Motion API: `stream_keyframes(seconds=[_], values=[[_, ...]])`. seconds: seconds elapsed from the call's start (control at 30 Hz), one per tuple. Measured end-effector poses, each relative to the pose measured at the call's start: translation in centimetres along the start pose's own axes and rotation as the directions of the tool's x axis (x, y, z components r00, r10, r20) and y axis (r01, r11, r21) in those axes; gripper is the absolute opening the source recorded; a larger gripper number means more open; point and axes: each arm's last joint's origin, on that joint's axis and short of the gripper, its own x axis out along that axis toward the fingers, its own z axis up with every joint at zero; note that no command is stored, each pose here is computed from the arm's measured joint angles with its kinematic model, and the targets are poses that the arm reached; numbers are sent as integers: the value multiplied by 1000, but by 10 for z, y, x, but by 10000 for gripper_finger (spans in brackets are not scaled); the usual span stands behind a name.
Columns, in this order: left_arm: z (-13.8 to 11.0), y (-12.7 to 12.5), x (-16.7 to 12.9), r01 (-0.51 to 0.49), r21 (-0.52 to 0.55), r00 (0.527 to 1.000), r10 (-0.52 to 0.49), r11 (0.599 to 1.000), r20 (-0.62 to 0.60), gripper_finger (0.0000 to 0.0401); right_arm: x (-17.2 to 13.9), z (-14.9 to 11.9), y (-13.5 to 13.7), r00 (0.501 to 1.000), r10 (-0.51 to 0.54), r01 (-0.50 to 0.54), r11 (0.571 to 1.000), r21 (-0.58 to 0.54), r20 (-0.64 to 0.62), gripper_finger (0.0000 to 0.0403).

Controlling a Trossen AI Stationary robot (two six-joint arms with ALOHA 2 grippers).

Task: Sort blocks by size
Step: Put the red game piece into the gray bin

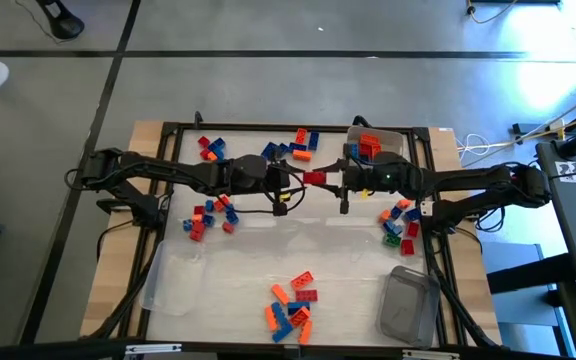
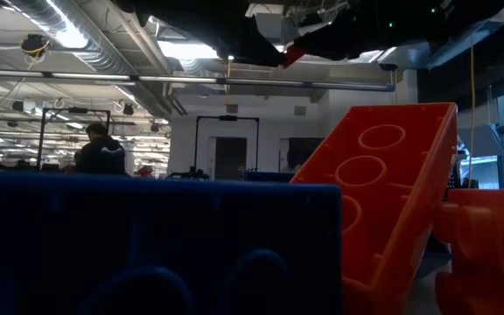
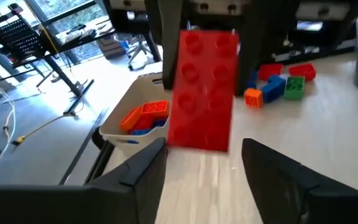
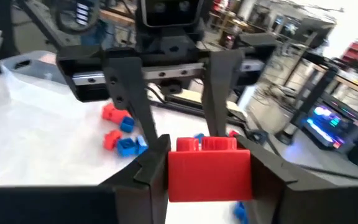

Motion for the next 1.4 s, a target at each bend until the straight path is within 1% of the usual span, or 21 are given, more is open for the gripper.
stream_keyframes(seconds=[0.1, 0.2, 0.33, 0.43, 0.53, 0.6, 0.67, 0.8, 0.9, 1.1, 1.2, 1.33, 1.4], values=[[1, 2, -5, 1, -5, 1000, -1, 1000, -11, 214, -8, 3, -2, 998, -50, 50, 999, 0, -32, 157], [1, 3, -10, -22, -14, 999, 22, 1000, -45, 217, -16, 5, -5, 990, -119, 119, 993, -5, -73, 146], [-4, 4, -12, -50, -17, 993, 48, 999, -108, 213, -29, 7, -10, 953, -262, 261, 965, -26, -153, 141], [-7, 3, -12, -44, -23, 989, 40, 999, -142, 209, -35, 3, -13, 887, -392, 387, 919, -70, -244, 152], [-9, 2, -12, -40, -35, 986, 33, 999, -161, 208, -39, -1, -16, 801, -512, 500, 857, -124, -311, 155], [-10, 2, -12, -41, -42, 986, 33, 998, -163, 209, -41, -6, -21, 750, -562, 546, 824, -153, -350, 150], [-10, 2, -12, -41, -43, 986, 34, 998, -163, 209, -44, -10, -28, 713, -589, 582, 799, -147, -381, 143], [-10, 4, -12, -46, -48, 985, 38, 998, -166, 209, -51, -24, -46, 625, -625, 656, 745, -121, -467, 143], [-11, 5, -11, -54, -62, 985, 42, 997, -167, 209, -59, -37, -60, 571, -620, 700, 710, -75, -538, 153], [-12, 8, -11, -63, -71, 984, 50, 996, -170, 210, -71, -55, -81, 526, -569, 755, 655, 39, -633, 147], [-12, 8, -11, -63, -74, 984, 49, 995, -170, 210, -73, -66, -88, 485, -551, 775, 630, 42, -679, 146], [-12, 8, -10, -63, -74, 984, 50, 995, -168, 210, -69, -82, -96, 472, -506, 777, 626, 70, -722, 149], [-11, 8, -10, -64, -75, 985, 51, 995, -165, 210, -67, -89, -100, 458, -493, 785, 615, 76, -740, 150]])
